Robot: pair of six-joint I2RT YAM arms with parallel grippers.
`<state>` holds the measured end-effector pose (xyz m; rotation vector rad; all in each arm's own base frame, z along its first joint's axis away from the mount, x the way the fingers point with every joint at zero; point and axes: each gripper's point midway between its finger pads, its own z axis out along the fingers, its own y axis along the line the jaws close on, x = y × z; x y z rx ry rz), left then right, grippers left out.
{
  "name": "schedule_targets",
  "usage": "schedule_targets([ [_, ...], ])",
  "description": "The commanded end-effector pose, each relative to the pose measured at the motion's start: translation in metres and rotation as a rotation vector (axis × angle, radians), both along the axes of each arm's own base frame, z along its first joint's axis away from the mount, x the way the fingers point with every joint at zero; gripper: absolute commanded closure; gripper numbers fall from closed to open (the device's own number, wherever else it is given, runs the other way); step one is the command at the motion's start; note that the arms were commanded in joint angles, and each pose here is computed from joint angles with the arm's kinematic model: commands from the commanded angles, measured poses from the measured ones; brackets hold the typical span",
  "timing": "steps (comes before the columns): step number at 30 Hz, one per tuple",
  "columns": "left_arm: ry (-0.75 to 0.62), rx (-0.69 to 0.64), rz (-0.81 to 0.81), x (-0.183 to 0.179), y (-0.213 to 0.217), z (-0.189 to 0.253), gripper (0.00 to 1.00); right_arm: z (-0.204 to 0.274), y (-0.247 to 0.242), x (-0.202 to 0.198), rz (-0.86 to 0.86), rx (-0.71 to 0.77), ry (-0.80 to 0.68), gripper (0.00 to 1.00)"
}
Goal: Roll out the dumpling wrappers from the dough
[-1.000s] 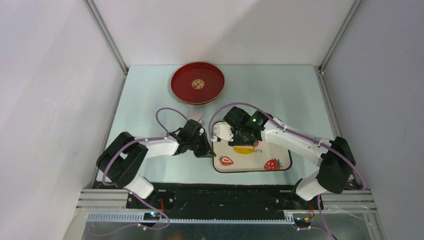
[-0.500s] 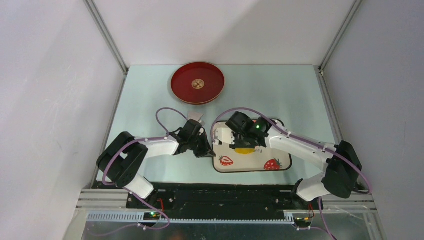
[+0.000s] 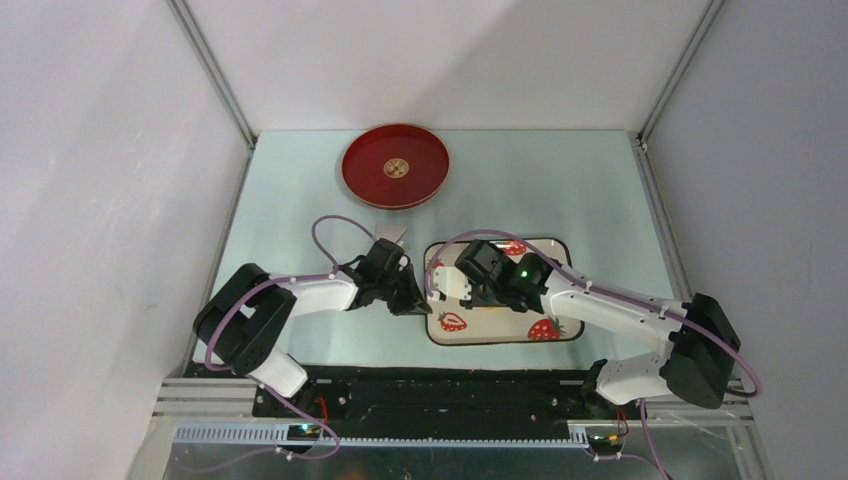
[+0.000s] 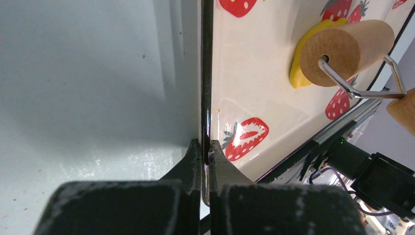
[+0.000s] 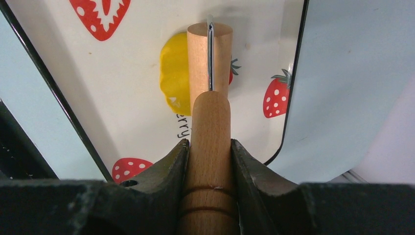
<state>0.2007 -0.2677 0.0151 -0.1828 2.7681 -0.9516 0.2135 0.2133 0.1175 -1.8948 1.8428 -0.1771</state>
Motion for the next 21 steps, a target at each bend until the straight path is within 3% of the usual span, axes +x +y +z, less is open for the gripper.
schedule_targets([
  [1,0.074,0.13,-0.004,-0.02,0.022,-0.031,1.0,-0.059,-0.019,-0.087,0.046,-0.088,0.406,1.0],
  [21,0.071,0.13,0.0,-0.02,0.023,-0.03,1.0,-0.068,-0.035,-0.125,0.035,-0.066,0.52,1.0],
])
